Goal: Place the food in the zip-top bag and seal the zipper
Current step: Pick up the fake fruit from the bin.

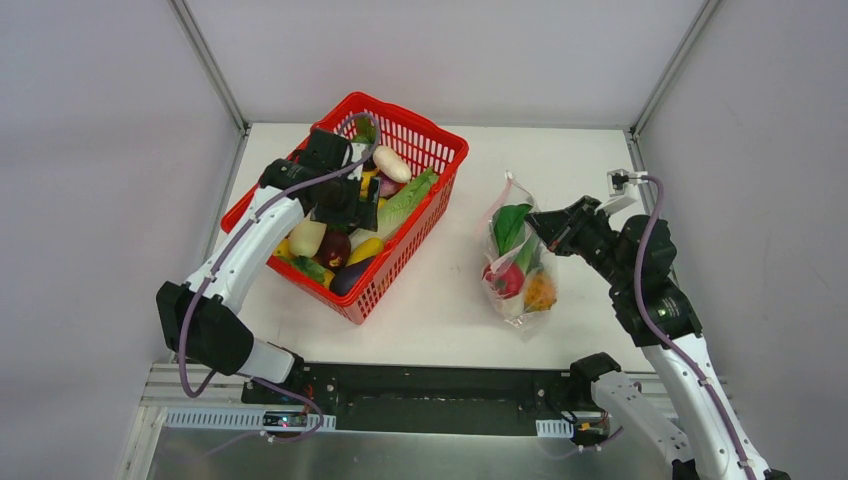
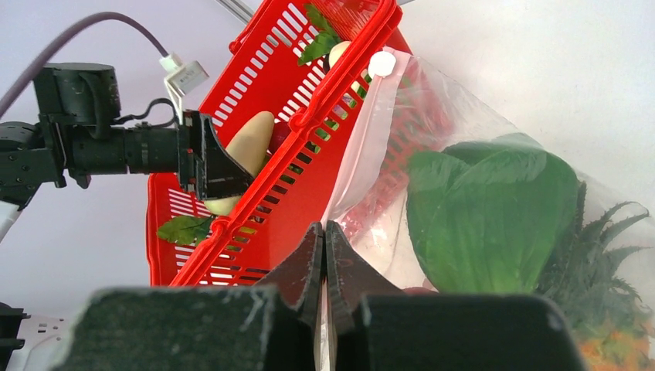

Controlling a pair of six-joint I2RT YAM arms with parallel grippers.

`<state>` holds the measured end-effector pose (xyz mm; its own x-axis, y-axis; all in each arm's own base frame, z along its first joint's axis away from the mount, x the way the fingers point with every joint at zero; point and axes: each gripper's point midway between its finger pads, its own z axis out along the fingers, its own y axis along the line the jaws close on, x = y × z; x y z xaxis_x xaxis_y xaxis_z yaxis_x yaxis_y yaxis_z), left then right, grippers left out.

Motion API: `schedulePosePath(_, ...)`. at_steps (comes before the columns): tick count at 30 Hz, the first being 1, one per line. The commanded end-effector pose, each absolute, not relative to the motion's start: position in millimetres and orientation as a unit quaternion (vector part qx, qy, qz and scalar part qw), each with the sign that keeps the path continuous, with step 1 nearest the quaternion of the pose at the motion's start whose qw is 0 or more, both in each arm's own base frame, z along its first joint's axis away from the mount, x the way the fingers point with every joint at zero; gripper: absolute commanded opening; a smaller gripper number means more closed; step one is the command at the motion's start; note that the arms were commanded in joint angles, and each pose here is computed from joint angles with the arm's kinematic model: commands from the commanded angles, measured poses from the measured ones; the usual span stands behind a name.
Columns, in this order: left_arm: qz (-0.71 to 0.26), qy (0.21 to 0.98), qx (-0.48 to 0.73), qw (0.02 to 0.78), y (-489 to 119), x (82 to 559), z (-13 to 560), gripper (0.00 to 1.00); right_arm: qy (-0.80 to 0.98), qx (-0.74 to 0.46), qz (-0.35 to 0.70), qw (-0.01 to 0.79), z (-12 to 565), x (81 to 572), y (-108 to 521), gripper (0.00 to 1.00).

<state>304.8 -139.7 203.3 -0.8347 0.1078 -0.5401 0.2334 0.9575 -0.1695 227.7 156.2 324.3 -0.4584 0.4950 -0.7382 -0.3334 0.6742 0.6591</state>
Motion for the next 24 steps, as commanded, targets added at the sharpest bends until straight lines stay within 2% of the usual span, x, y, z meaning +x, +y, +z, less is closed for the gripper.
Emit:
schedulePosePath(1,-0.129,0.963,0.144,0.189,-146.6,263.3,183.4,0.87,0.724,0.043,0.42,0.545,348.6,230.2,159.5,0.0)
schedulePosePath(4,-0.132,0.963,0.16,0.171,-147.9,250.1,180.7,0.87,0.724,0.04,0.426,0.541,347.9,229.6,162.1,0.0)
schedulePosePath(8,-0.104,0.965,0.142,0.193,-142.0,264.3,178.1,0.89,0.725,0.036,0.43,0.538,347.8,229.1,164.1,0.0)
schedulePosePath(13,-0.018,0.948,0.089,0.306,-123.5,328.6,209.2,0.92,0.723,0.038,0.427,0.542,349.2,227.8,162.0,0.0)
schedulePosePath(16,0.016,0.935,0.059,0.349,-116.4,364.9,223.0,0.94,0.724,0.039,0.425,0.543,349.7,226.8,160.5,0.0)
schedulePosePath(20,0.032,0.943,0.054,0.326,-117.1,382.5,217.0,0.9,0.723,0.041,0.416,0.55,351.0,225.5,156.1,0.0)
schedulePosePath(24,0.038,0.957,0.055,0.283,-118.1,391.9,181.6,0.84,0.721,0.042,0.416,0.553,350.3,224.4,155.2,0.0)
